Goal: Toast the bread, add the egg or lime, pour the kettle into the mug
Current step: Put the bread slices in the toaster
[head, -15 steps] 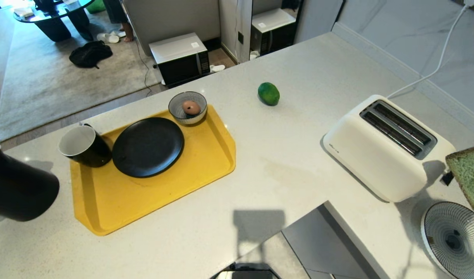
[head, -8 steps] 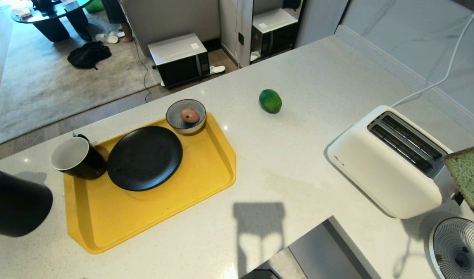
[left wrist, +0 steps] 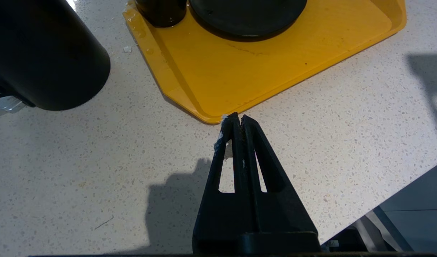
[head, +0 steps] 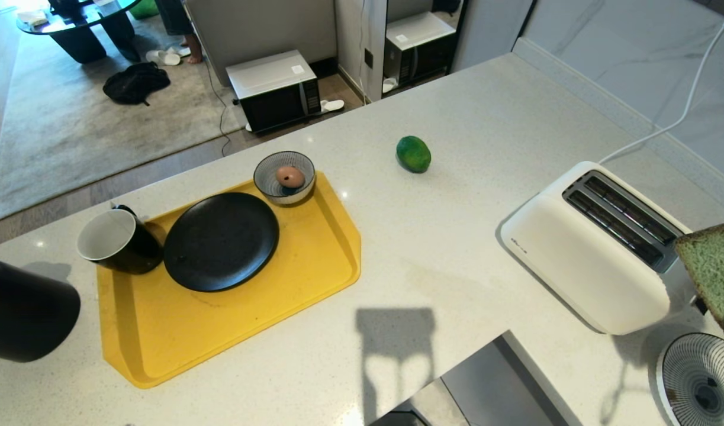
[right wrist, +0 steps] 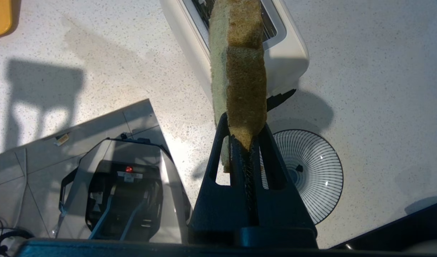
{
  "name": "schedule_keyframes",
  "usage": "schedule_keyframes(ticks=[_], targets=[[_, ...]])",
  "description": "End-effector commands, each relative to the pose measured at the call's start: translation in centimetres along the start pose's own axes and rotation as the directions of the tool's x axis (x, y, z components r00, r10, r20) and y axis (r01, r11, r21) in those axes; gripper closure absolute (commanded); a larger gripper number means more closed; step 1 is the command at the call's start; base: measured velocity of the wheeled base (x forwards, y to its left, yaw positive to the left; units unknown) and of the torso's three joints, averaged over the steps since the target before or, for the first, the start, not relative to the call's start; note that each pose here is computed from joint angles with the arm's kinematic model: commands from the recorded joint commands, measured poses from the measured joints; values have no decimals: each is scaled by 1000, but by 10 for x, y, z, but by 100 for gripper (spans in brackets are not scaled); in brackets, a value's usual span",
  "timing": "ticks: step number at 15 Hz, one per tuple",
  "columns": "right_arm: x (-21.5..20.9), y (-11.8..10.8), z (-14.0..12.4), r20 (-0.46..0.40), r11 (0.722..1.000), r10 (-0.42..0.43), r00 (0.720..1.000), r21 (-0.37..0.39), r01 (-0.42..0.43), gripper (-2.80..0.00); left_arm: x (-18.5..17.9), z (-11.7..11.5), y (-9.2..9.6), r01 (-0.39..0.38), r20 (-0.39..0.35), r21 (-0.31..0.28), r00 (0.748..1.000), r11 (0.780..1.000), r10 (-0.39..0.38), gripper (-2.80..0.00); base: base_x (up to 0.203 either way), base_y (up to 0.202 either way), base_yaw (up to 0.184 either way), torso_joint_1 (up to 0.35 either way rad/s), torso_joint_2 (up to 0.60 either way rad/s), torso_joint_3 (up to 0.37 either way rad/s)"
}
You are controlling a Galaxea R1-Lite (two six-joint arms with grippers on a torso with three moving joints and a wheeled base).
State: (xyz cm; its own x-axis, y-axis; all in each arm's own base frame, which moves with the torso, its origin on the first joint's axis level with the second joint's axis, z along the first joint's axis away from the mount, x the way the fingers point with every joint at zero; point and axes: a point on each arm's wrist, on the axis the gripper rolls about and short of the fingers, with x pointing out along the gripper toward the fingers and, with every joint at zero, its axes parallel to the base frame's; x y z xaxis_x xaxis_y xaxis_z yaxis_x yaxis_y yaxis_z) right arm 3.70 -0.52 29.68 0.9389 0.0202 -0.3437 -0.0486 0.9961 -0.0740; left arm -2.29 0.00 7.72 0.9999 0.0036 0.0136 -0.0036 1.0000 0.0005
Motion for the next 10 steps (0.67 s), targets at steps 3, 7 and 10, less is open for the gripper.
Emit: schedule_keyframes(ticks=[3, 7, 10], targets=[[1, 0, 2, 9, 1000, 20, 1000, 0, -20, 0, 0, 0, 0, -1, 1, 1, 1000, 1000, 1, 0, 0, 0, 0, 0, 0, 0], [5, -2, 7, 39, 999, 45, 998, -11, -45, 0, 0, 0, 0, -2, 1, 3, 1000, 1000, 2, 0, 0, 0, 0, 0, 0, 0], [5, -3, 10, 43, 999, 43, 998, -11, -43, 0, 0, 0, 0, -1, 0, 1, 1000, 1000, 1, 0, 0, 0, 0, 0, 0, 0]])
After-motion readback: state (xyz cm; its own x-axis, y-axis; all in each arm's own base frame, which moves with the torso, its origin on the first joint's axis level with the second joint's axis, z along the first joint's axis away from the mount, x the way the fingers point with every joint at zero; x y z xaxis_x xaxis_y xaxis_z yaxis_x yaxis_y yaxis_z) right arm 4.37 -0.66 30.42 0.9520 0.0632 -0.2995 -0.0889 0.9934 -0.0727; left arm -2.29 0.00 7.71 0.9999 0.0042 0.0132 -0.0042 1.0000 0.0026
